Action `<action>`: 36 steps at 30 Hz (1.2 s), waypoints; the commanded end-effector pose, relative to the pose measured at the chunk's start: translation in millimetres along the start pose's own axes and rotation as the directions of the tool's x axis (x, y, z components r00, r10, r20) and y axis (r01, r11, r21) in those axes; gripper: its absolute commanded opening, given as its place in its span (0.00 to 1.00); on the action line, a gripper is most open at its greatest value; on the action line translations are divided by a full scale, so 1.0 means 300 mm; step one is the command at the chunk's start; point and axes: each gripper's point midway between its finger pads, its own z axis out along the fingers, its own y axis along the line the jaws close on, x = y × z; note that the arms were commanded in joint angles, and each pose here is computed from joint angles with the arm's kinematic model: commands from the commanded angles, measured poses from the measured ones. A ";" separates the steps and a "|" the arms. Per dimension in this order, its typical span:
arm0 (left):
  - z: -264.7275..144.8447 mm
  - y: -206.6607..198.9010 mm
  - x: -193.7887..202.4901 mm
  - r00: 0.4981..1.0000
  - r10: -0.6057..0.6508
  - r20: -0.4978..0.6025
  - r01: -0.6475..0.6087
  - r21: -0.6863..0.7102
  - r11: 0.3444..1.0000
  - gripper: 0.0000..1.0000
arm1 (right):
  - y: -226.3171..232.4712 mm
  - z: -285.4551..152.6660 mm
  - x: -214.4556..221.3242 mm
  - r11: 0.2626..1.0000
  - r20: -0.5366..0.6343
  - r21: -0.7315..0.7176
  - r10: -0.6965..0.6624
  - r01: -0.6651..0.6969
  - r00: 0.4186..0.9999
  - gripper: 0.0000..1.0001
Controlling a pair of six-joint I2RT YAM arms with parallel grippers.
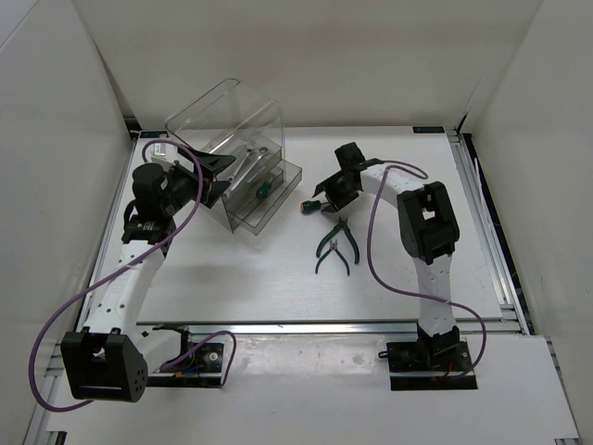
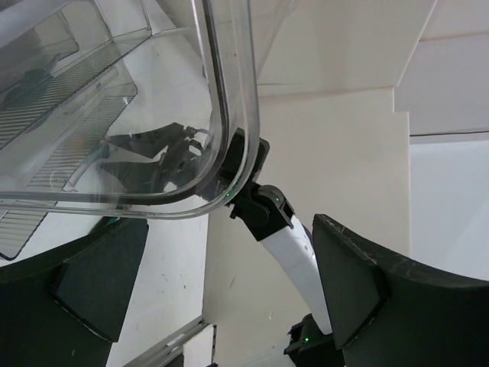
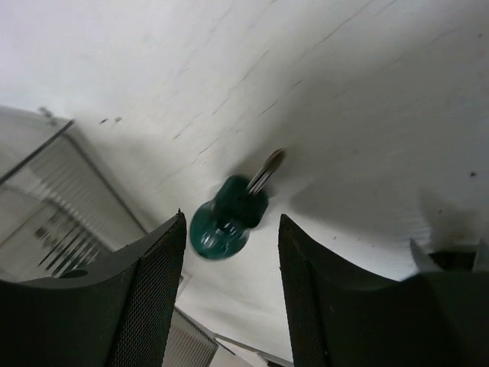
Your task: Sort the tools into containers
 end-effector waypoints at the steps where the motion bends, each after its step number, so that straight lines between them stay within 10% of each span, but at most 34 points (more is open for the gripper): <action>1: -0.009 0.012 -0.006 1.000 -0.006 0.010 0.006 -0.014 1.000 0.99 | 0.014 0.018 -0.006 0.998 -0.013 0.028 0.061 -0.061 0.998 0.55; 12: -0.007 0.014 -0.016 1.000 -0.007 0.014 0.008 -0.012 1.000 0.99 | -0.066 0.130 -0.033 0.989 -0.043 0.120 0.094 -0.088 0.995 0.54; 18: -0.005 0.011 -0.026 1.000 -0.007 0.022 0.008 -0.005 1.000 0.99 | -0.164 0.152 0.018 0.979 -0.136 0.147 0.159 -0.138 0.978 0.00; 28: -0.009 0.012 -0.026 1.000 -0.010 0.022 0.010 -0.009 1.000 0.99 | -0.031 -0.008 -0.016 0.997 -0.048 -0.081 -0.004 0.000 0.999 0.00; 36: -0.011 0.020 -0.023 1.000 -0.011 0.019 0.011 -0.014 1.000 0.99 | 0.324 -0.296 0.032 0.847 0.241 -0.405 -0.265 0.344 0.934 0.00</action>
